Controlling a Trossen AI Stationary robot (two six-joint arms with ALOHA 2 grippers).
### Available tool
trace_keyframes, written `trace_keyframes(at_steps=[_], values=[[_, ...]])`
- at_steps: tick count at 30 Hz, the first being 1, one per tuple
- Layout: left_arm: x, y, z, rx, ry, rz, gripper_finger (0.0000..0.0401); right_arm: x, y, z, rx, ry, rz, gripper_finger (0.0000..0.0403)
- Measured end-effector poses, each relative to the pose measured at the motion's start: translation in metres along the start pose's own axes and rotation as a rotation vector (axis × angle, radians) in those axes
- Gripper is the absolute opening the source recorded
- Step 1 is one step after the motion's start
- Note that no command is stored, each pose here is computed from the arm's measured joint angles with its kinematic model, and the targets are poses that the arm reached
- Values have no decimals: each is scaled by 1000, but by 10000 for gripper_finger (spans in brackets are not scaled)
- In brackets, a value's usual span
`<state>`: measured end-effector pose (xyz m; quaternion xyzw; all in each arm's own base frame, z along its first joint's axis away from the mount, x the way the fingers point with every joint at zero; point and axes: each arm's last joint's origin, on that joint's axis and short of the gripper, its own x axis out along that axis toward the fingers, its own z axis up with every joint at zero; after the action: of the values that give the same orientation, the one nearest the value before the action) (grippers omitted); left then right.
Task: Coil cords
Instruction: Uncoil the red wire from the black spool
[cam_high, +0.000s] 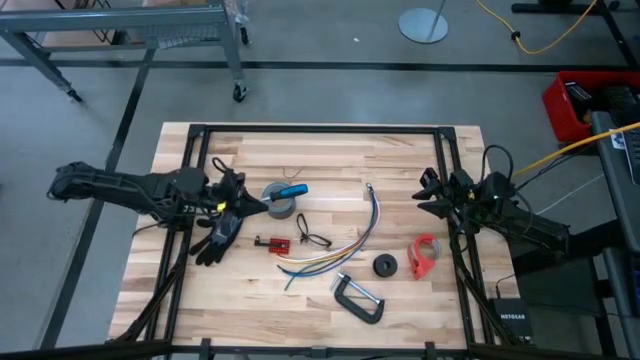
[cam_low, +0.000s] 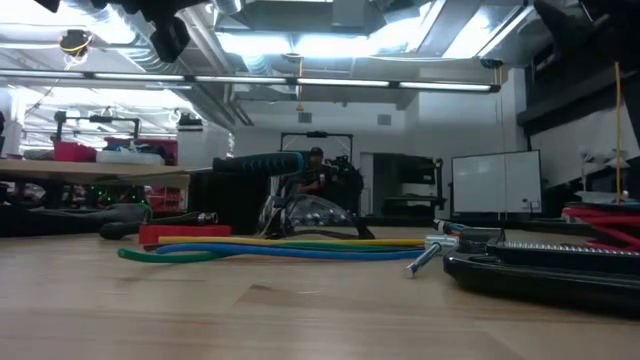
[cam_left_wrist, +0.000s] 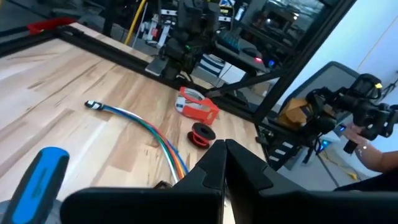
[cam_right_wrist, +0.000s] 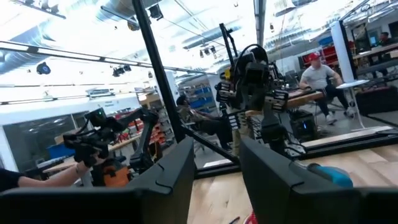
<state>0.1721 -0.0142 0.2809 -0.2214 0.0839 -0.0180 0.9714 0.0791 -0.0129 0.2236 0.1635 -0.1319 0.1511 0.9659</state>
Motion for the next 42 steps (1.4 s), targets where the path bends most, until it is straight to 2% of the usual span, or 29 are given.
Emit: trace_keyframes(at_steps=[7,11,17,22,32,38,42], values=[[0,-2,3,24,-34,-18,1,4,15,32,-88,-32,21,133],[0,-2,3,44,-34,-14,1,13,19,50,-111,21,-1,133],[0,-2,3,44,-38,-6,1,37,9,66,-90,134,-38,133],[0,-1,3,44,-36,-5,1,61,-9,66,-54,240,-53,133],[0,-1,3,44,-35,-4,1,78,-38,32,230,554,-81,133],[0,-1,3,44,-33,-4,1,74,-40,15,481,708,-44,133],[0,-1,3,57,-34,-4,1,72,-32,4,549,809,-63,133]])
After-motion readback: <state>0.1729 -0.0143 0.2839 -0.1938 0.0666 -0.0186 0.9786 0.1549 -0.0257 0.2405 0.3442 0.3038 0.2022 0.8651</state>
